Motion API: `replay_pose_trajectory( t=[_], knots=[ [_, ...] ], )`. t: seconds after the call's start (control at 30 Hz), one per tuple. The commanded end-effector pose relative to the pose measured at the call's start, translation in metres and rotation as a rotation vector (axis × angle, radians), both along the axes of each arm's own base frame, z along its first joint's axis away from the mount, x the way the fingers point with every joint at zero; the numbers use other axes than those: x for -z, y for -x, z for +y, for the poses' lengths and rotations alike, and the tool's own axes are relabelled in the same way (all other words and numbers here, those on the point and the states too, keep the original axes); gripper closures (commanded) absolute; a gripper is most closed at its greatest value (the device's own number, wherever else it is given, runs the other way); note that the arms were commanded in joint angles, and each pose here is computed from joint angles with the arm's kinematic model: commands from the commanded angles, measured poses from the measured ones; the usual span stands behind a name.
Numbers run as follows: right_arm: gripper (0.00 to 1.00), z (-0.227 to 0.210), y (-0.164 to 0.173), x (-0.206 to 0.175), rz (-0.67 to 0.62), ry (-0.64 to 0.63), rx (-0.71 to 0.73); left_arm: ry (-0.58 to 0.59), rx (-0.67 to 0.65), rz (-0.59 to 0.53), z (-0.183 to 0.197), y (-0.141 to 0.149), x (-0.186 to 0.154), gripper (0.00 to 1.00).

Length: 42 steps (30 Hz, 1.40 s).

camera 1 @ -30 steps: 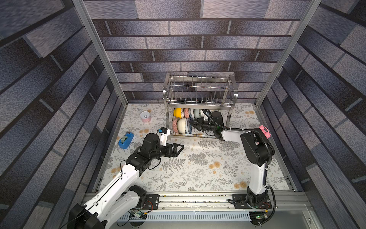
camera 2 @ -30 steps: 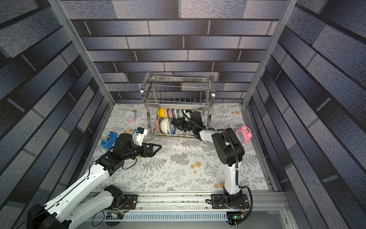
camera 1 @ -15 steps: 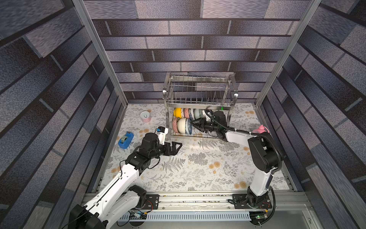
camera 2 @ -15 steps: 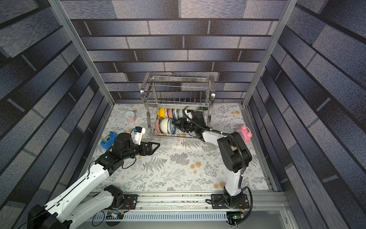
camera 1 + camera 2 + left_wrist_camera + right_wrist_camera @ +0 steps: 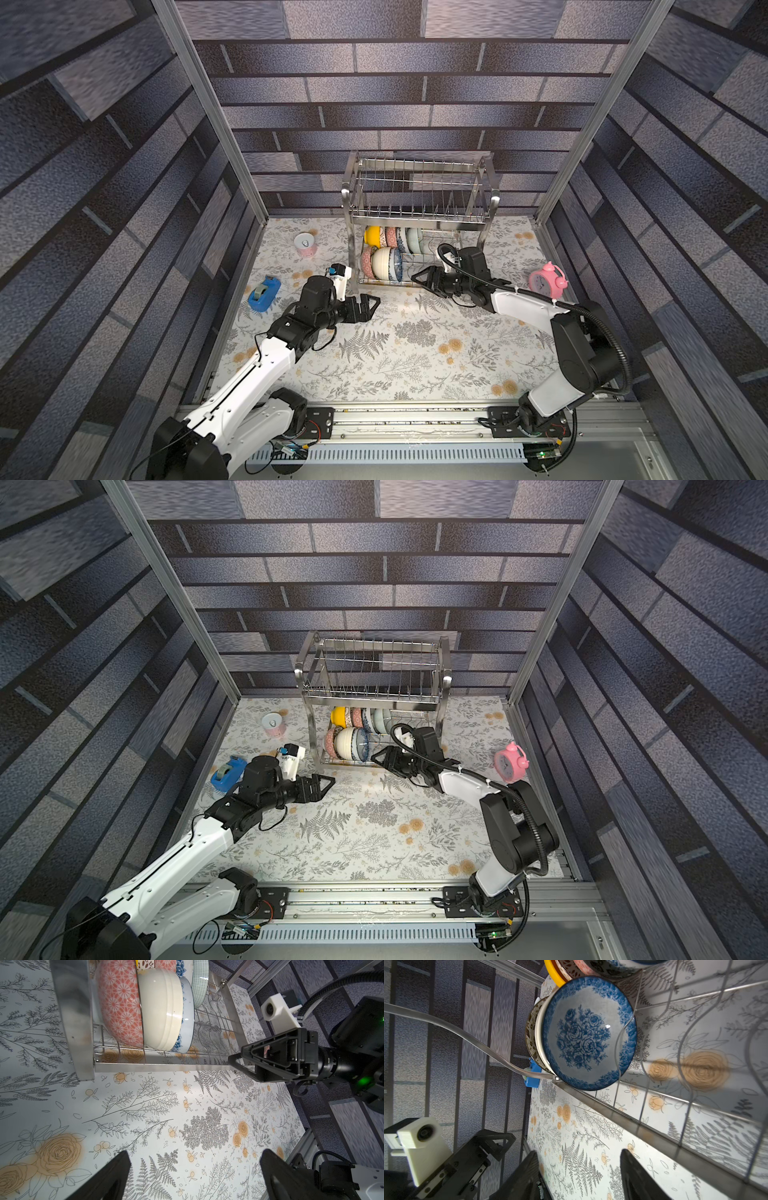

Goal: Load bowls into a dish rack
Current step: Reset both arms

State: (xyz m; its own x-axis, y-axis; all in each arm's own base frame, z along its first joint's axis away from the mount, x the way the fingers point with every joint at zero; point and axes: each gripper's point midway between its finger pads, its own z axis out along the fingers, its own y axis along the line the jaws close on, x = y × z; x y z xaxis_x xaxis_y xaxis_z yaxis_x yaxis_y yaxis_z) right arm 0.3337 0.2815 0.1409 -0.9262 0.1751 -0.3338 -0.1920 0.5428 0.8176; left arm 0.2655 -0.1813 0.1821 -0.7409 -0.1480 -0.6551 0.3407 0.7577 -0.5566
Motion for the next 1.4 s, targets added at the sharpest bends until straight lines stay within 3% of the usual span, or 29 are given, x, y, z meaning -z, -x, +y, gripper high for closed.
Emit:
replay_pose_trajectory(
  t=[0.0, 0.4, 0.43, 0.47, 1.03, 1.37],
  knots=[
    [0.32, -0.010, 0.015, 0.002, -0.030, 0.069, -0.021, -0.005, -0.019, -0.053, 0.002, -0.011, -0.014, 0.00],
    [0.13, -0.029, 0.035, -0.009, -0.088, 0.164, -0.029, -0.023, -0.064, -0.042, 0.011, -0.020, -0.007, 0.00],
    [0.03, -0.030, 0.036, -0.010, -0.092, 0.169, -0.032, -0.025, -0.069, -0.045, 0.012, -0.021, -0.008, 0.00],
    [0.00, -0.031, 0.038, -0.011, -0.097, 0.177, -0.033, -0.027, -0.074, -0.042, 0.013, -0.021, -0.007, 0.00],
    [0.00, -0.083, 0.059, -0.022, -0.210, 0.427, 0.022, -0.129, -0.187, -0.050, 0.040, -0.037, 0.000, 0.00],
    [0.00, -0.140, 0.070, -0.040, -0.310, 0.631, 0.172, -0.177, -0.331, -0.044, 0.079, -0.051, 0.008, 0.00]
  ],
)
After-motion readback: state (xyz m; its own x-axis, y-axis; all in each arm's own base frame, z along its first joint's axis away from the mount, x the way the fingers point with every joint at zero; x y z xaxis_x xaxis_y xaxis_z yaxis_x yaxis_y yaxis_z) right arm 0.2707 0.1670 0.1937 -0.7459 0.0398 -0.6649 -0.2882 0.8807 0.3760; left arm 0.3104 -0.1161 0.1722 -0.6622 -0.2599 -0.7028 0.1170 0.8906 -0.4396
